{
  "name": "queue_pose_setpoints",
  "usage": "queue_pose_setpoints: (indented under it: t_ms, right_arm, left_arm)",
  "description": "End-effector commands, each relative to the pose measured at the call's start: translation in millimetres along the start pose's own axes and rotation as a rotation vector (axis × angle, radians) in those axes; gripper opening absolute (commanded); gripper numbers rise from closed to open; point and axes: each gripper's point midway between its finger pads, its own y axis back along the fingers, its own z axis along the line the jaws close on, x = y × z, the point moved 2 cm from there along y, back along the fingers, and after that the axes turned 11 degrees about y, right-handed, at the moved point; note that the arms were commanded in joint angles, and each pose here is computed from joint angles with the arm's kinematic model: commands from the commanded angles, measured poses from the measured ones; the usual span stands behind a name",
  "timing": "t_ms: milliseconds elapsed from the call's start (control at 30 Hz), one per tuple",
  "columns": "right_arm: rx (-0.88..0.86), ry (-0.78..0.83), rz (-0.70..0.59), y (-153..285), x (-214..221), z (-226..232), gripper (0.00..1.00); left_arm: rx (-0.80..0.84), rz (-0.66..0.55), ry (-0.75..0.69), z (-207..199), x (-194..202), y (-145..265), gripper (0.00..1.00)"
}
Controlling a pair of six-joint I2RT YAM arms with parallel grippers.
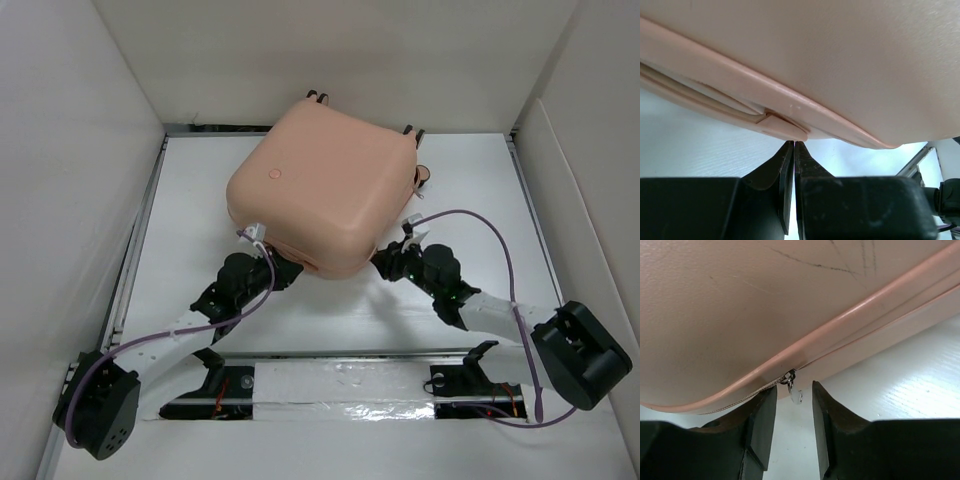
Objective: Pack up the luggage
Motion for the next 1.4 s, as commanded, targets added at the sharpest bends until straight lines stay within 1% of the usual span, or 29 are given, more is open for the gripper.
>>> queue_pose_setpoints:
  t_ms: [0, 67, 100, 167, 333, 367, 400, 467, 567, 600, 633, 667, 700, 733, 767, 833, 867, 900, 1000, 1033, 1133, 1167, 1233, 1333, 1367]
  right_arm:
    - [-0.036, 0.060, -0.142, -11, -46, 7, 0.36]
    - [-0.022, 0.054, -0.157, -11, -48, 6, 0.34]
    - [-0.017, 0.053, -0.161, -11, -48, 5, 0.29]
    - [-0.015, 0.058, -0.167, -14, -50, 4, 0.27]
    - [-0.017, 0.045, -0.193, -19, -52, 5, 0.07]
    - [-0.028, 0.044, -0.207, -19, -54, 8, 0.03]
    - [-0.031, 0.043, -0.209, -19, -53, 11, 0.00]
    - [-0.021, 0.032, -0.205, -15, -49, 15, 0.00]
    - [-0.011, 0.005, -0.177, -7, -41, 22, 0.00]
    - [-0.014, 0.001, -0.157, -5, -36, 25, 0.00]
    - [-0.005, -0.002, -0.136, -3, -31, 27, 0.00]
    - [-0.021, -0.007, -0.081, 0, -19, 36, 0.00]
    - [-0.031, -0.012, -0.072, 3, -18, 42, 0.00]
    - [-0.020, -0.029, -0.054, 6, -13, 45, 0.00]
    - [-0.020, -0.030, -0.004, 9, -2, 49, 0.00]
    - [-0.049, -0.028, 0.033, 17, 6, 65, 0.00]
    - [-0.061, -0.033, 0.073, 21, 15, 70, 0.00]
    - [-0.103, -0.026, 0.093, 26, 20, 85, 0.00]
    - [-0.164, -0.043, 0.145, 36, 29, 109, 0.00]
    - [-0.208, -0.030, 0.166, 41, 35, 126, 0.00]
    - [-0.294, -0.029, 0.178, 47, 32, 165, 0.00]
    - [-0.312, -0.024, 0.181, 43, 28, 177, 0.00]
    - [-0.310, -0.023, 0.176, 39, 22, 191, 0.00]
    - [-0.317, -0.045, 0.126, 25, 1, 212, 0.00]
    - [-0.321, -0.061, 0.091, 22, -9, 218, 0.00]
  left_arm:
    - [0.058, -0.034, -0.038, -22, -14, -1, 0.03]
    - [0.066, -0.038, -0.045, -26, -17, -2, 0.03]
    - [0.061, -0.033, -0.049, -25, -17, -3, 0.03]
    - [0.073, -0.034, -0.053, -29, -18, -5, 0.03]
    - [0.123, 0.003, -0.082, -40, -3, -4, 0.02]
    - [0.142, 0.027, -0.104, -47, 9, -3, 0.02]
    - [0.123, -0.004, -0.113, -48, 9, -3, 0.03]
    - [0.144, -0.002, -0.129, -60, 13, -3, 0.03]
    - [0.156, -0.021, -0.142, -74, 4, -10, 0.03]
    - [0.130, -0.054, -0.145, -73, -3, -16, 0.03]
    - [0.143, -0.069, -0.148, -81, -8, -19, 0.03]
    - [0.160, -0.088, -0.146, -88, -13, -21, 0.03]
    - [0.142, -0.099, -0.144, -87, -16, -27, 0.03]
    - [0.158, -0.118, -0.139, -98, -23, -30, 0.03]
    - [0.173, -0.129, -0.137, -104, -27, -32, 0.03]
    - [0.175, -0.138, -0.145, -112, -35, -42, 0.03]
    - [0.172, -0.140, -0.148, -113, -36, -46, 0.03]
    - [0.162, -0.131, -0.151, -111, -33, -53, 0.03]
    - [0.173, -0.127, -0.145, -116, -33, -63, 0.03]
    - [0.181, -0.133, -0.144, -122, -37, -65, 0.03]
    - [0.197, -0.140, -0.136, -128, -40, -68, 0.03]
    - [0.209, -0.134, -0.140, -134, -37, -68, 0.03]
    - [0.226, -0.107, -0.145, -143, -33, -72, 0.03]
    - [0.207, -0.081, -0.142, -136, -27, -76, 0.03]
    - [0.208, -0.083, -0.138, -136, -27, -75, 0.03]
